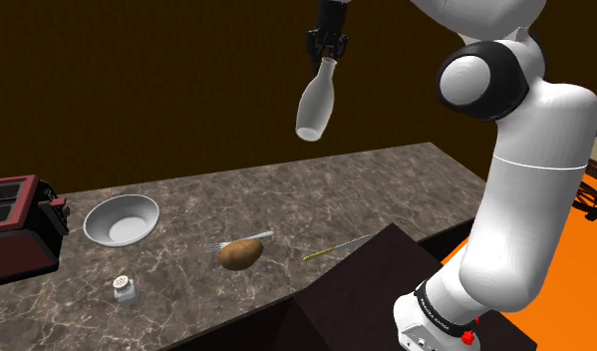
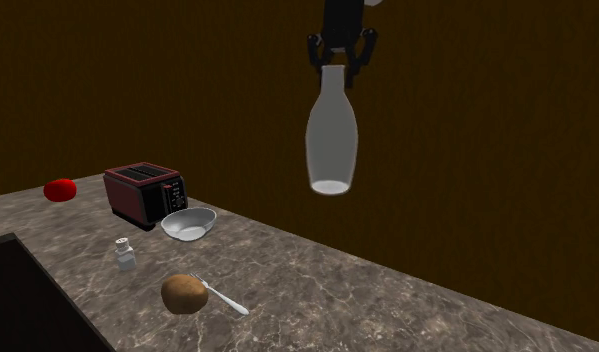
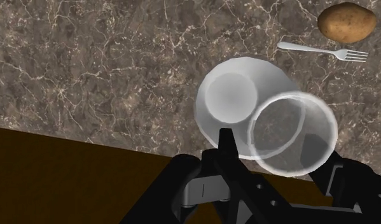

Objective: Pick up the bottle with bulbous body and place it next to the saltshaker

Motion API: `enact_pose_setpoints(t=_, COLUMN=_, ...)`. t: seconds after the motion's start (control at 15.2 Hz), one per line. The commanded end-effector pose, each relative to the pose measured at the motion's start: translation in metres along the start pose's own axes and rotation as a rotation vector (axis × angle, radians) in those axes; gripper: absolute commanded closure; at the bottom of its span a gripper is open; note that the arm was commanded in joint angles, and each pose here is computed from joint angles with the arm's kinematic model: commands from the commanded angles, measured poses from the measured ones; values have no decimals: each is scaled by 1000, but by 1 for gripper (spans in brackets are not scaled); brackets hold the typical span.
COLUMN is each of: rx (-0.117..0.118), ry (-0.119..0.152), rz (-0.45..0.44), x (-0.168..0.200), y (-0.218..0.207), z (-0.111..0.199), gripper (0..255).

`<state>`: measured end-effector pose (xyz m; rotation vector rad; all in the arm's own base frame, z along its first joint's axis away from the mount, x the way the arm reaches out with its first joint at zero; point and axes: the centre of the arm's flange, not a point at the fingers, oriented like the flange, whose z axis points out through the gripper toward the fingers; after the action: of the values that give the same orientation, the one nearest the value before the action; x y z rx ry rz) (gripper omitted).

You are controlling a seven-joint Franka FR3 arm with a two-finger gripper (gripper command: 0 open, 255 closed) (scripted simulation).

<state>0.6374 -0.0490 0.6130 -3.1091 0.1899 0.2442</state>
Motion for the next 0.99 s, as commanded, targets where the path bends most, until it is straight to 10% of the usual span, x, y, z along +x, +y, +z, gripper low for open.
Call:
enact_pose_setpoints(t=0.0, rx=0, ry=1, rz=0, x=-7, y=-21, z=9, gripper=255)
enact_pose_setpoints(t=0.92, rx=0, ry=1, rz=0, x=-61, y=-188, z=67, gripper=255)
